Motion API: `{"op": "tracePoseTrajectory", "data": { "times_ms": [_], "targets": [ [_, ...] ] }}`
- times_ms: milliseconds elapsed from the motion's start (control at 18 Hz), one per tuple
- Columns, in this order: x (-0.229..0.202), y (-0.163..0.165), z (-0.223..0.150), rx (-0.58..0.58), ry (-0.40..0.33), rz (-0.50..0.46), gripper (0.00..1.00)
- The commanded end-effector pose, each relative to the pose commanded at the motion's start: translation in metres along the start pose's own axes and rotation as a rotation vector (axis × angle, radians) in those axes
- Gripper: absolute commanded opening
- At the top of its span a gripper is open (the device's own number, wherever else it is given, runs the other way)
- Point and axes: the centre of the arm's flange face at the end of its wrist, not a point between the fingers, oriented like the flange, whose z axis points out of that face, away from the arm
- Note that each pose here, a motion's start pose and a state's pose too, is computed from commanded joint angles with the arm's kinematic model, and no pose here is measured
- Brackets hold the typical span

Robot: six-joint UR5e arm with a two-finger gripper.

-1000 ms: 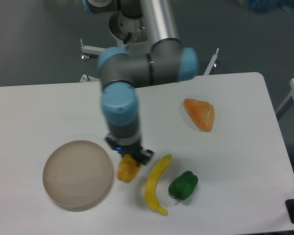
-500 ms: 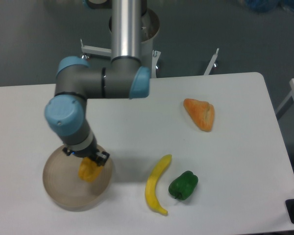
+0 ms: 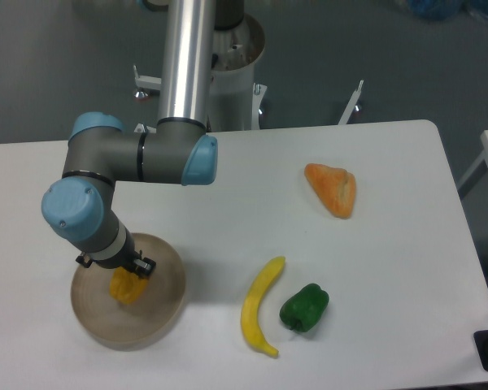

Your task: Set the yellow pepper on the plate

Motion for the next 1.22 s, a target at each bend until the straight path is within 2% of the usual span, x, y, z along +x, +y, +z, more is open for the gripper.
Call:
{"op": "tracePoseTrajectory", "data": {
  "times_ms": [278, 333, 389, 500, 556, 667, 944, 1222],
  "targets": [
    [0.001, -0.001, 0.005, -0.008, 0.000, 0.002, 0.42],
    [0.001, -0.001, 0.004, -0.006, 0.001, 0.002, 0.46],
    [0.001, -0.001, 0.004, -0.006, 0.001, 0.002, 0.54],
    [0.001, -0.001, 0.004, -0.004, -0.002, 0.003, 0.88],
    [0.001, -0.001, 0.001, -0.001, -0.002, 0.003, 0.96],
    [0.001, 0.001, -0.005, 0.006, -0.003, 0.009, 0.99],
    [-0.008, 0.009, -0.031, 0.040, -0.017, 0.011, 0.99],
    [-0.082, 0.043, -0.050, 0.061, -0.026, 0.021, 0.99]
  ]
}}
